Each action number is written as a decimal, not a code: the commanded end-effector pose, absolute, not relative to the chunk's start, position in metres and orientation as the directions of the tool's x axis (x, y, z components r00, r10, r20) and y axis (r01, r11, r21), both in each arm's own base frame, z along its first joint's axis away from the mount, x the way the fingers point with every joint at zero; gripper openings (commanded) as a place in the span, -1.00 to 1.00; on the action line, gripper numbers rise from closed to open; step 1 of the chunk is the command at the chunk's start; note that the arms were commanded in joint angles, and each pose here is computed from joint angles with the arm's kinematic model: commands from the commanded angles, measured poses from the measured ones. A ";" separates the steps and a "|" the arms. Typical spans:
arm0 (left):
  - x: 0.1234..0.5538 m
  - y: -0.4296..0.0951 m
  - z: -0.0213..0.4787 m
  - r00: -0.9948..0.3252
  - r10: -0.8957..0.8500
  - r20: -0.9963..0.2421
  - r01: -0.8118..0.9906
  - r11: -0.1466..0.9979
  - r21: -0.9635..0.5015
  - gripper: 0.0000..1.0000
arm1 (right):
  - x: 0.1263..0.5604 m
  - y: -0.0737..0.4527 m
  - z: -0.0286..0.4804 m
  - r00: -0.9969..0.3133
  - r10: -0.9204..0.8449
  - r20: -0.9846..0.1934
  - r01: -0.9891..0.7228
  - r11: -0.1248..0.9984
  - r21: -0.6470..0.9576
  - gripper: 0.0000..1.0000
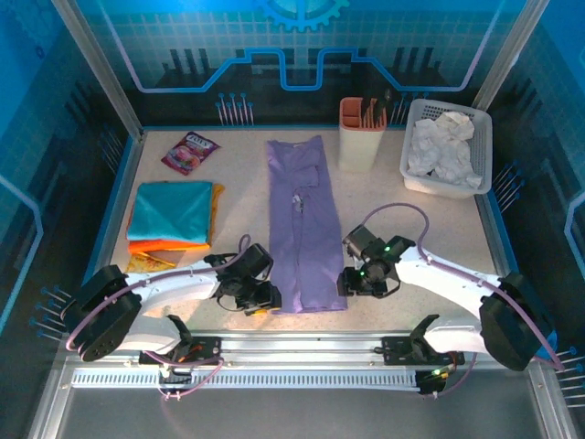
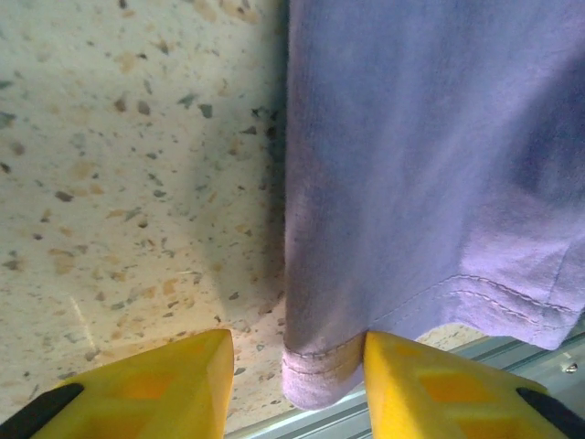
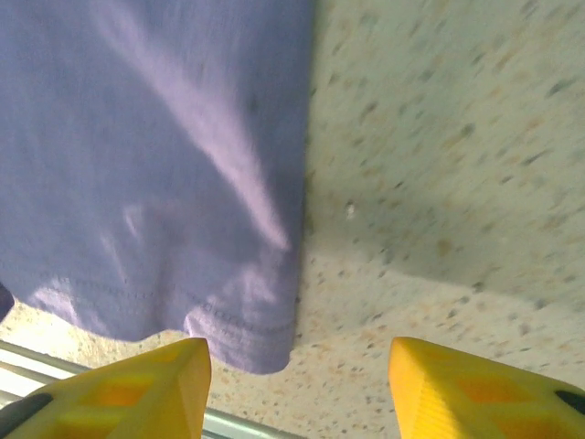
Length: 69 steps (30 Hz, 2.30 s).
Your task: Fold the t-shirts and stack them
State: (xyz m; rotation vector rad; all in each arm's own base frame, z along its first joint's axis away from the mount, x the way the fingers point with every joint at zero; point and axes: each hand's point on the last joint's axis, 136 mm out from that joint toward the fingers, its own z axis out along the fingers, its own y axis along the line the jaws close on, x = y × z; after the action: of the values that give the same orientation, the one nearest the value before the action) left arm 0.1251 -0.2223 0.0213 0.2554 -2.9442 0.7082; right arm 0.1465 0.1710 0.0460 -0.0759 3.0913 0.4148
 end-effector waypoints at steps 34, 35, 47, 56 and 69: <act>0.146 -0.236 0.031 -0.986 -0.147 0.076 -0.166 0.888 -0.430 -0.73 | 0.134 0.219 0.020 -1.000 -0.010 0.002 -0.008 0.934 0.358 -0.75; 0.146 -0.235 0.032 -0.987 -0.145 0.074 -0.163 0.889 -0.428 -0.76 | 0.134 0.218 0.019 -1.000 -0.008 0.005 -0.006 0.935 0.353 -0.84; 0.148 -0.228 0.063 -0.989 -0.145 0.037 -0.147 0.892 -0.427 -0.99 | 0.141 0.210 0.049 -0.999 0.014 -0.039 0.001 0.947 0.320 -1.00; 0.200 -0.231 0.108 -0.976 -0.204 -0.082 -0.137 0.856 -0.499 -1.00 | 0.182 0.209 0.090 -0.987 0.095 -0.127 0.046 0.938 0.344 -1.00; 0.319 -0.203 0.148 -0.919 -0.310 -0.243 -0.142 0.836 -0.530 -1.00 | 0.309 0.231 0.134 -0.967 0.159 -0.200 0.039 0.866 0.499 -1.00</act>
State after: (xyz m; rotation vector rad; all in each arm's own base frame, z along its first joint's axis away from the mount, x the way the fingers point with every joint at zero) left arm 0.2985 -0.2098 0.1451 0.4602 -3.2683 0.9284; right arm 0.2893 0.2236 0.1287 0.2169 2.8156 0.6847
